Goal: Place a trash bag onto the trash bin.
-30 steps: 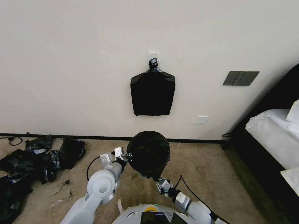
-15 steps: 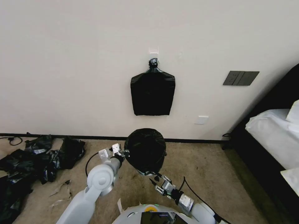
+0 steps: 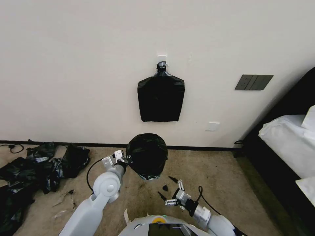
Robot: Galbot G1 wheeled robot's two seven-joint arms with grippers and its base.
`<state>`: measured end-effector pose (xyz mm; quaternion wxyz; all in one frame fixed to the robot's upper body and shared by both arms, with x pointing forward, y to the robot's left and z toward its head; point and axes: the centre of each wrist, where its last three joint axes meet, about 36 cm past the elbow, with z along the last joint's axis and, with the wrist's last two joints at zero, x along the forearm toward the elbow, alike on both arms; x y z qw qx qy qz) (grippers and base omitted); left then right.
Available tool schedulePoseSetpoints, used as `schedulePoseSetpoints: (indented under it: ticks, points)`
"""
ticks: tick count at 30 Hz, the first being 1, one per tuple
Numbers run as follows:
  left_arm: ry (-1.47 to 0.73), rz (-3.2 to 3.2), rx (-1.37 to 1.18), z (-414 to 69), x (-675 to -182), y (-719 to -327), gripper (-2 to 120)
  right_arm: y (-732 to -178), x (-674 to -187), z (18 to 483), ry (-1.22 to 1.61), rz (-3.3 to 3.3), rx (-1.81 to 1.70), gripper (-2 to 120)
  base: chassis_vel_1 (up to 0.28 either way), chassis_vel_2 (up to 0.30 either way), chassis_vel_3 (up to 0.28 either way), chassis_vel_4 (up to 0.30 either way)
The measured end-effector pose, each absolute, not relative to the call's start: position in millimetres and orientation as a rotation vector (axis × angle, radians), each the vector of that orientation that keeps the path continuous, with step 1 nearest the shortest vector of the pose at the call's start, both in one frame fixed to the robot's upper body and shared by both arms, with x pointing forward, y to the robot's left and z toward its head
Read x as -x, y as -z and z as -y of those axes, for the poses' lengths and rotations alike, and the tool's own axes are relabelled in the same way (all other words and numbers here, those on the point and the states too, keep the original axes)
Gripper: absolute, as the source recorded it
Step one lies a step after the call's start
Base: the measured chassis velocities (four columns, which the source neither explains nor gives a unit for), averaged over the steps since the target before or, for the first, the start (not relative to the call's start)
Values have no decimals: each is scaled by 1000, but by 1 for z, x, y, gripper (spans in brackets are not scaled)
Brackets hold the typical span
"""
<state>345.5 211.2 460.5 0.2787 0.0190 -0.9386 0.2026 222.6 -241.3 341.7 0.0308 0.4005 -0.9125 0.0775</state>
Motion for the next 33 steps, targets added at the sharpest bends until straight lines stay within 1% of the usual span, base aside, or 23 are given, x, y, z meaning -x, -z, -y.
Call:
schedulePoseSetpoints:
  ticks: [2,3,4,5,8,9,10,12,13,15,16,17,18,19,22,23,25,26,27,28,29,31,33]
  points:
    - [-514,2533,-38,-205,-340,-453,1,-379,-220,234,-96,2831,-1156,96,0,0,0,0]
    - [-514,2533,-38,-205,-340,-453,1,-379,-220,234,-96,2831,-1156,96,0,0,0,0]
    - [-500,2543,-29,-202,-338,-451,1,-393,-219,230,-39,2827,-1120,93,0,0,0,0]
    - [-472,2564,-7,-195,-333,-446,1,-416,-220,224,38,2810,-1054,86,0,0,0,0]
    - [-419,2592,28,-181,-324,-441,1,-451,-223,212,166,2738,-939,76,0,0,0,0]
    - [-419,2592,28,-181,-324,-441,1,-451,-223,212,166,2738,-939,76,0,0,0,0]
    - [-376,2614,55,-174,-318,-439,1,-477,-228,204,280,2625,-862,69,0,0,0,0]
    - [-332,2631,77,-166,-311,-437,1,-496,-235,199,313,2531,-826,61,0,0,0,0]
    - [-332,2631,77,-166,-311,-437,1,-496,-235,199,313,2531,-826,61,0,0,0,0]
    - [-294,2645,105,-156,-304,-434,1,-506,-246,195,269,2488,-817,51,0,0,0,0]
    - [-284,2651,113,-153,-302,-433,1,-509,-250,194,246,2476,-816,47,0,0,0,0]
    - [-284,2651,113,-153,-302,-433,1,-509,-250,194,246,2476,-816,47,0,0,0,0]
    - [-264,2664,119,-147,-300,-431,1,-511,-258,189,209,2459,-804,41,0,0,0,0]
    - [-255,2669,120,-146,-299,-430,1,-511,-261,188,198,2454,-799,39,0,0,0,0]
    - [-200,2696,120,-134,-295,-428,1,-505,-295,170,95,2377,-719,22,0,0,0,0]
    - [-200,2696,120,-134,-295,-428,1,-505,-295,170,95,2377,-719,22,0,0,0,0]
    - [-185,2699,125,-131,-293,-428,1,-499,-311,159,66,2359,-673,14,0,0,0,0]
    - [-180,2699,124,-129,-293,-428,1,-495,-315,155,57,2354,-659,13,0,0,0,0]
    - [-171,2699,119,-128,-292,-428,1,-490,-322,148,39,2350,-637,7,0,0,0,0]
    - [-171,2699,119,-128,-292,-428,1,-490,-322,148,39,2350,-637,7,0,0,0,0]
    - [-164,2694,111,-127,-292,-427,1,-481,-329,138,6,2348,-619,0,0,0,0,0]
    - [-158,2686,104,-126,-292,-427,1,-465,-337,121,-67,2356,-562,0,0,0,0,0]
    - [-157,2684,104,-126,-291,-427,1,-458,-340,116,-97,2359,-535,0,0,0,0,0]
